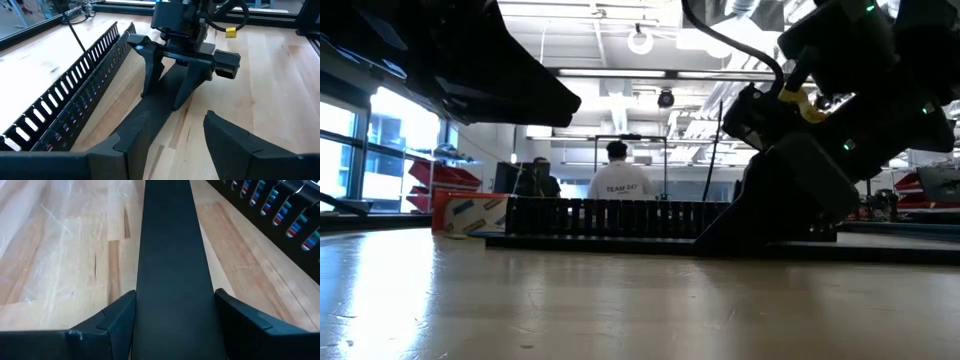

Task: Ziptie cables
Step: Close the black cable duct

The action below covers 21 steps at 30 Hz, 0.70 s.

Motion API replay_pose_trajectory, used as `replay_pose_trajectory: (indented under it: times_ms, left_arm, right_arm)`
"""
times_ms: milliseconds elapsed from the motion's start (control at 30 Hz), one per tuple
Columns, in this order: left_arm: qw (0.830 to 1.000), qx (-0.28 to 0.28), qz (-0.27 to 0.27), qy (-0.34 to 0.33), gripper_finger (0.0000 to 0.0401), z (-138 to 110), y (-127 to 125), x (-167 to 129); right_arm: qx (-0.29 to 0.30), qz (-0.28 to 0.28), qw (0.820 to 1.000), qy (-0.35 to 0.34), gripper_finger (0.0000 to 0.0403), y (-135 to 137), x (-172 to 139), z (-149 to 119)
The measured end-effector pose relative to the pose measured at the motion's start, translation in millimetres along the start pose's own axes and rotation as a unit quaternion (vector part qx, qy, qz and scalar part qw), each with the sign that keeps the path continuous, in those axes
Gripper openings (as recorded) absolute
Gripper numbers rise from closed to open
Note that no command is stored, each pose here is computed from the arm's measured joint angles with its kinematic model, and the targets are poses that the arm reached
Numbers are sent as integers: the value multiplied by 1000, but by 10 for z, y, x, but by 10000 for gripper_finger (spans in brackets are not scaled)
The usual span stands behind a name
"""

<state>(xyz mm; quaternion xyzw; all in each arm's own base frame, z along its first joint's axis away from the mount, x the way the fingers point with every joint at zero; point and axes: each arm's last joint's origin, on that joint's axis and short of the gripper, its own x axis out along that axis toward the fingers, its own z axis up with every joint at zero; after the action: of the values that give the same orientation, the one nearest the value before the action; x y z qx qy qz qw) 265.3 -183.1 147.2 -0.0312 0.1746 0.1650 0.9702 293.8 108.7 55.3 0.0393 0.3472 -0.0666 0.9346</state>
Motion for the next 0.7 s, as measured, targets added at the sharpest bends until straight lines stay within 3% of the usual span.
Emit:
replay_pose_trajectory:
  times_ms: [233, 433, 700]
  left_arm:
    - [1000, -19, -9, -19, 165, 133, 1, -80]
    - [997, -30, -21, -64, 165, 487, 58, -361]
    - [996, 5, 4, -94, 164, 782, 238, -649]
  right_arm:
    - [-3, 13, 1000, -19, 215, 30, -74, 61]
    - [-46, 69, 996, -40, 215, 31, -350, 339]
    - [-81, 73, 990, -95, 215, -128, -637, 725]
